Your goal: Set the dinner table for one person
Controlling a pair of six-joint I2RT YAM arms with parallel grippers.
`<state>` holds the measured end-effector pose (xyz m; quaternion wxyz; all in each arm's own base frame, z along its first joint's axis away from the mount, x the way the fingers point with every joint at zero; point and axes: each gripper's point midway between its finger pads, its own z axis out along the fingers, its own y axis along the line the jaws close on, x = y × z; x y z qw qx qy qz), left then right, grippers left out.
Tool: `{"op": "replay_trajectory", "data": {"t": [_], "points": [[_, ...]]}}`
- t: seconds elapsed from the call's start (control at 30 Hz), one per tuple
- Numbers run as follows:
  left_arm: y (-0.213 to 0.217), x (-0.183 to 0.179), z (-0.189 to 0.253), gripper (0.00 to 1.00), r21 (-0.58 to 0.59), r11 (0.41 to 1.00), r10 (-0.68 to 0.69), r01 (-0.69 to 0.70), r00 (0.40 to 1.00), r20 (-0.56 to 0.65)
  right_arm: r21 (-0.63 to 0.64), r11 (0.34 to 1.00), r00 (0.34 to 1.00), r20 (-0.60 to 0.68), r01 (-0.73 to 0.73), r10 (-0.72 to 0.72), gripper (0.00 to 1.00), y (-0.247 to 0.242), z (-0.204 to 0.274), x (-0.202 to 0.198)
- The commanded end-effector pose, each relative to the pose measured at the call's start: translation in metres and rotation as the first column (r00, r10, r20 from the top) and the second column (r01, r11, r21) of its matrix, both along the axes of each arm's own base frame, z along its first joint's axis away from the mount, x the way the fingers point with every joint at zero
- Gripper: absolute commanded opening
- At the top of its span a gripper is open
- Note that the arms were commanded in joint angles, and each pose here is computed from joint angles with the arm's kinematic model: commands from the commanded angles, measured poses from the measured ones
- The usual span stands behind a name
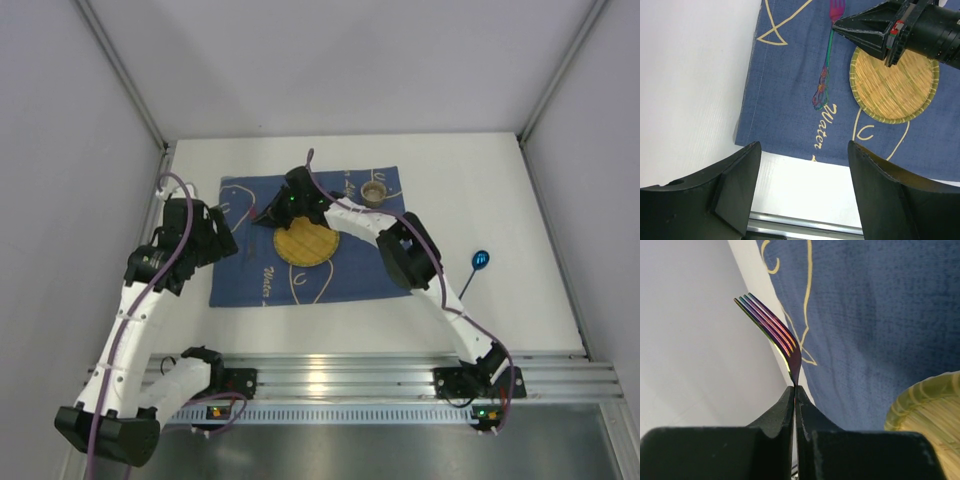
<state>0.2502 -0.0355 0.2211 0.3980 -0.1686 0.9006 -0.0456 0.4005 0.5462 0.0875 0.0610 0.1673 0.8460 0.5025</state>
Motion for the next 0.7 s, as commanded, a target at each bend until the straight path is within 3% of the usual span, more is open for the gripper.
{"op": "replay_trajectory", "data": {"t": [0.0, 0.23, 0.27, 0.4, 0.67], "points": [[0.007, -0.006, 0.015, 0.75, 0.005, 1.000, 0.027, -0.027, 0.999, 0.031, -0.003, 1.000, 0.999, 0.039, -0.023, 0.023, 0.00, 0.016, -0.003, -0.013], [0.003, 0.001, 0.017, 0.75, 0.004, 1.000, 0.009, -0.010, 0.999, 0.033, -0.064, 0.996, 0.998, 0.033, -0.059, 0.061, 0.00, 0.012, -0.022, -0.020], [0.003, 0.002, 0.015, 0.75, 0.005, 1.000, 0.007, -0.007, 1.000, 0.028, -0.070, 0.995, 0.997, 0.036, -0.068, 0.071, 0.02, 0.012, -0.024, -0.022], [0.001, 0.008, 0.017, 0.75, 0.003, 1.000, 0.000, 0.000, 0.999, 0.040, -0.079, 0.993, 0.995, 0.036, -0.093, 0.096, 0.28, 0.010, -0.025, -0.025], [-0.003, 0.018, 0.017, 0.75, 0.003, 1.000, -0.020, 0.020, 0.998, 0.053, -0.042, 0.994, 0.989, 0.098, -0.106, 0.109, 0.37, 0.013, 0.016, -0.022]]}}
